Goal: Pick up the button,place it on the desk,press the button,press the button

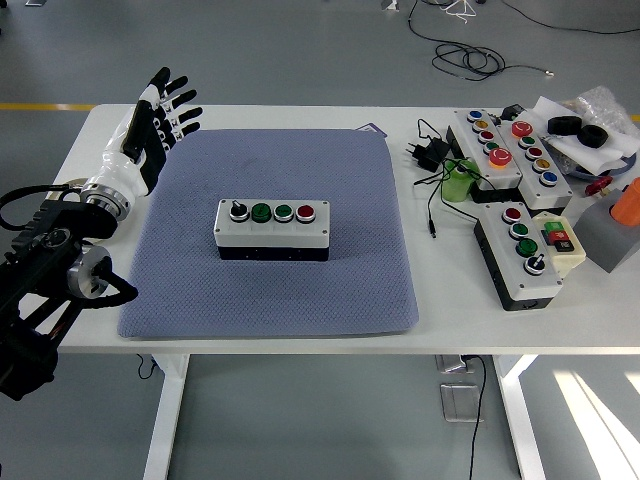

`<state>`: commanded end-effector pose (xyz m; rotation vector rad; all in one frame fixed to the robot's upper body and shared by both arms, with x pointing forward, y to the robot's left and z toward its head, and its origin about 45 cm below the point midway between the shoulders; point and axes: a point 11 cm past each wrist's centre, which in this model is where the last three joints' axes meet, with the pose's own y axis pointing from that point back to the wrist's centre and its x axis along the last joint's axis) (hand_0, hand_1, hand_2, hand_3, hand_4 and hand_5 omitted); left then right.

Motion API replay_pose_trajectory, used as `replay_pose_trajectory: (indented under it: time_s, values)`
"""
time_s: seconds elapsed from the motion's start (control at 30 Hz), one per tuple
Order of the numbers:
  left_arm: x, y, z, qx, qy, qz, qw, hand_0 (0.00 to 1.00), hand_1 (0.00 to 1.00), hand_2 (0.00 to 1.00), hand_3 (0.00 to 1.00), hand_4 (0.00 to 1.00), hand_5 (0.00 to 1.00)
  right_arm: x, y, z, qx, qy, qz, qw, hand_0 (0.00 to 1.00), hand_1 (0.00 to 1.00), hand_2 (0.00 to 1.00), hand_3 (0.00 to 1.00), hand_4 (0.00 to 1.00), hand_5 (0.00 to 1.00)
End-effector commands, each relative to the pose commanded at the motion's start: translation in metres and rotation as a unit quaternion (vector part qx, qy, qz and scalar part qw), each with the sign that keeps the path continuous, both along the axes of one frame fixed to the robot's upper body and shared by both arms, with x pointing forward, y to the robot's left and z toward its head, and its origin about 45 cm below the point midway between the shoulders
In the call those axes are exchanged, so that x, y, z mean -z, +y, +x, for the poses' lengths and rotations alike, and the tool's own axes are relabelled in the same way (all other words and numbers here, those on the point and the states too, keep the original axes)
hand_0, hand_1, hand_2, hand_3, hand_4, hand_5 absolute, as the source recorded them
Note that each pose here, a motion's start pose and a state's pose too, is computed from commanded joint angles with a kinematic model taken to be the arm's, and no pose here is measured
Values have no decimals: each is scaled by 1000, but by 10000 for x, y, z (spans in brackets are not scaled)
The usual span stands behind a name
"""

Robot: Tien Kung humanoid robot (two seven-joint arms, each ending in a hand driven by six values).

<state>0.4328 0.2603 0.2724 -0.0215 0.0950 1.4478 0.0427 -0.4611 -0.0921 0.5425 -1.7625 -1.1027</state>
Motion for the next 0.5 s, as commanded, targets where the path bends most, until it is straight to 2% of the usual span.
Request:
replay_pose_trajectory:
  time_s: [0.5]
  values:
    - [-13, 3, 15, 0, 0, 2, 1000, 838, 872, 928, 910, 684, 998, 2, 12, 30, 3, -5, 2, 1000, 787, 797, 817, 751, 412, 479]
